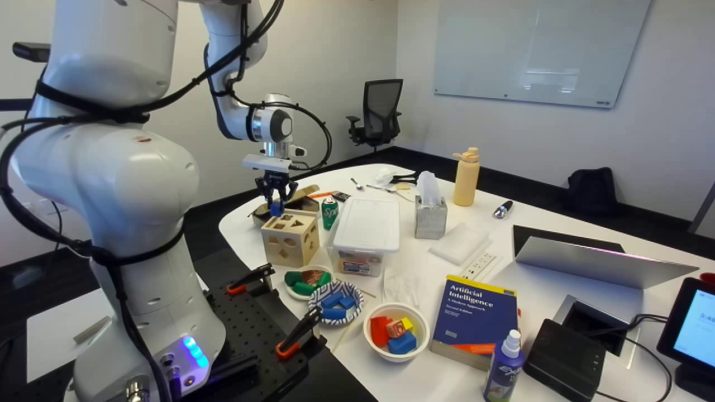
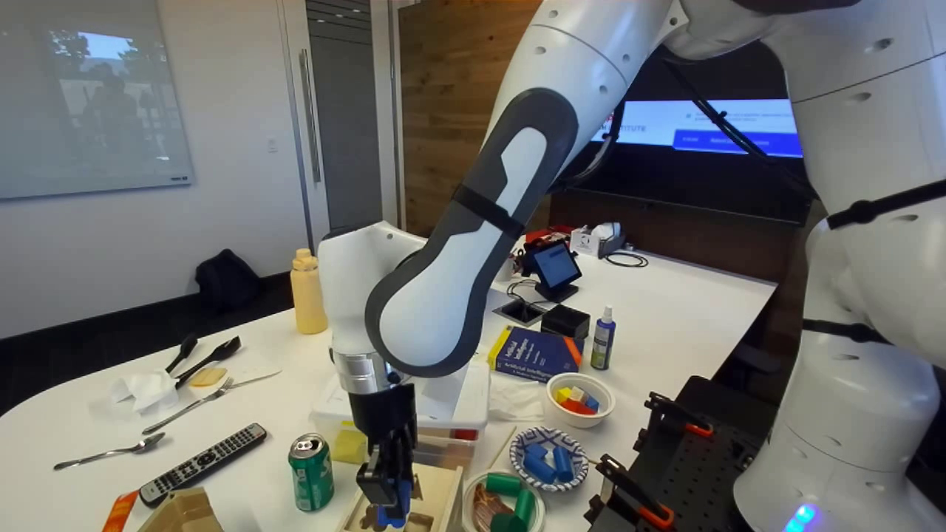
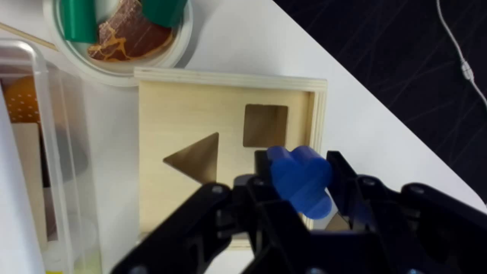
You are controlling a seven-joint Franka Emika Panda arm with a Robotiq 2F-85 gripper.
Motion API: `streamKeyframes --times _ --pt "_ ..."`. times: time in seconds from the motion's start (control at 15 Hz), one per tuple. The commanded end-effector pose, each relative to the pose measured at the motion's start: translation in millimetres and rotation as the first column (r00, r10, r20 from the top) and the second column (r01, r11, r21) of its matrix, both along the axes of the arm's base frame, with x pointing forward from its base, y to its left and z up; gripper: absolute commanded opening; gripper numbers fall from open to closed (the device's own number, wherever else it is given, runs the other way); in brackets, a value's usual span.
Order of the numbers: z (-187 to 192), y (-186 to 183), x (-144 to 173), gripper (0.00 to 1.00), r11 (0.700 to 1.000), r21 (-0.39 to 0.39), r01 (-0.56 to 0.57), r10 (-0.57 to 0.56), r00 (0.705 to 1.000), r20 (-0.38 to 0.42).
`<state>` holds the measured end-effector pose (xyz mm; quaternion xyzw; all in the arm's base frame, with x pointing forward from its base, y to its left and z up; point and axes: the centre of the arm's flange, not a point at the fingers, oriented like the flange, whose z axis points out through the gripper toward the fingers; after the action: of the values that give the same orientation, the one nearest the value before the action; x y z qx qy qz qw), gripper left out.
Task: Put the blue block in the wooden box
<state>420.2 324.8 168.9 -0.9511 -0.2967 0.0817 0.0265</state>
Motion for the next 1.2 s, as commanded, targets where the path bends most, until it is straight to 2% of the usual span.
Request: streamKeyframes --times 0.0,0.2,0.53,1.13 --pt "-5 17 16 0.16 0.997 0.007 0.082 -0.083 0.994 0.070" --pt "-4 10 20 0.16 0.989 -0.017 0.149 -0.146 0.983 0.110" --pt "-13 -2 22 0.16 0.975 -0.058 0.213 -0.206 0.973 0.107" --pt "-17 5 14 0.16 0.976 -0.065 0.206 -0.200 0.975 0.093"
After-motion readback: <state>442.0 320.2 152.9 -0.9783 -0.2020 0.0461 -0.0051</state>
